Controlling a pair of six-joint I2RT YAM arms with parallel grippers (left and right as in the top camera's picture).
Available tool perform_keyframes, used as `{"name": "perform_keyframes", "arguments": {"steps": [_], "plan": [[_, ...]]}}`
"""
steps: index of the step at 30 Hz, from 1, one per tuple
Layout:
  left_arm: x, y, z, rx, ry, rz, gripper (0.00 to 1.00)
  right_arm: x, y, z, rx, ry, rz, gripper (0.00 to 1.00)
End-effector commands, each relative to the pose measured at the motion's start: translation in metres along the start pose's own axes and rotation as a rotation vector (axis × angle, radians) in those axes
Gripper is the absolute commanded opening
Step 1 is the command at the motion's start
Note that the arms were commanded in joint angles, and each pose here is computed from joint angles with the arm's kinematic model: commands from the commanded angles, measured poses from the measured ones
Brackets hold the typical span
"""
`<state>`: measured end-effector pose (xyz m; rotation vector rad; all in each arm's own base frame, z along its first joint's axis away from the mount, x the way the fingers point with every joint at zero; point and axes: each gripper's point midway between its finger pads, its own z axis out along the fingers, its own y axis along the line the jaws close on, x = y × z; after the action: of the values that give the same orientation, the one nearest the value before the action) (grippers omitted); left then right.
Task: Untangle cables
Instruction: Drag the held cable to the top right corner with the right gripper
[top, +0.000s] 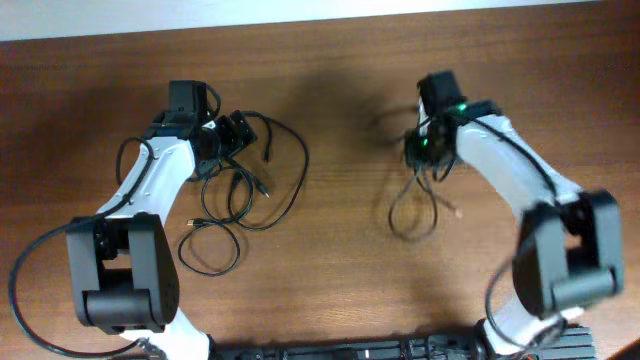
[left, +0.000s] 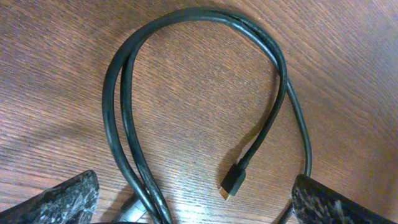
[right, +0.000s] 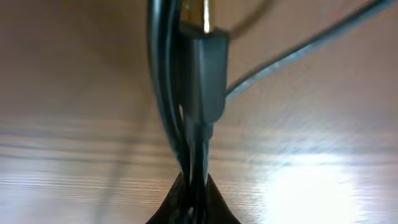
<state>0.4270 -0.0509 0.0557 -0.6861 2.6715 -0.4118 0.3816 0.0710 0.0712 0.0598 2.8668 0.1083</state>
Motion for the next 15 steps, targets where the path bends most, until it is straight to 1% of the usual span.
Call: {"name": "perform_keyframes", "arguments": {"steps": [1, 4, 6, 8, 11, 13, 15], "plan": [[0.000, -0.003, -0.003, 0.013, -0.002, 0.006, 0.99, -0.042, 0.008, -0.080, -0.047, -0.234, -0.027, 0.04], [0.000, -0.003, -0.003, 0.013, -0.002, 0.006, 0.99, -0.045, 0.004, -0.114, -0.030, -0.319, -0.023, 0.04], [0.000, -0.003, -0.003, 0.013, -0.002, 0.006, 0.99, -0.045, -0.006, -0.132, 0.018, -0.366, -0.013, 0.04], [0.000, -0.003, -0.003, 0.013, -0.002, 0.006, 0.99, -0.047, -0.023, -0.144, 0.113, -0.406, 0.007, 0.04], [0.000, -0.003, -0.003, 0.013, -0.002, 0.006, 0.99, -0.053, -0.069, -0.164, 0.366, -0.474, 0.070, 0.04], [0.000, -0.003, -0.003, 0.013, -0.002, 0.006, 0.99, -0.057, -0.093, -0.171, 0.451, -0.501, 0.120, 0.04], [0.000, -0.003, -0.003, 0.013, -0.002, 0.006, 0.99, -0.063, -0.128, -0.179, 0.491, -0.533, 0.212, 0.04]]}}
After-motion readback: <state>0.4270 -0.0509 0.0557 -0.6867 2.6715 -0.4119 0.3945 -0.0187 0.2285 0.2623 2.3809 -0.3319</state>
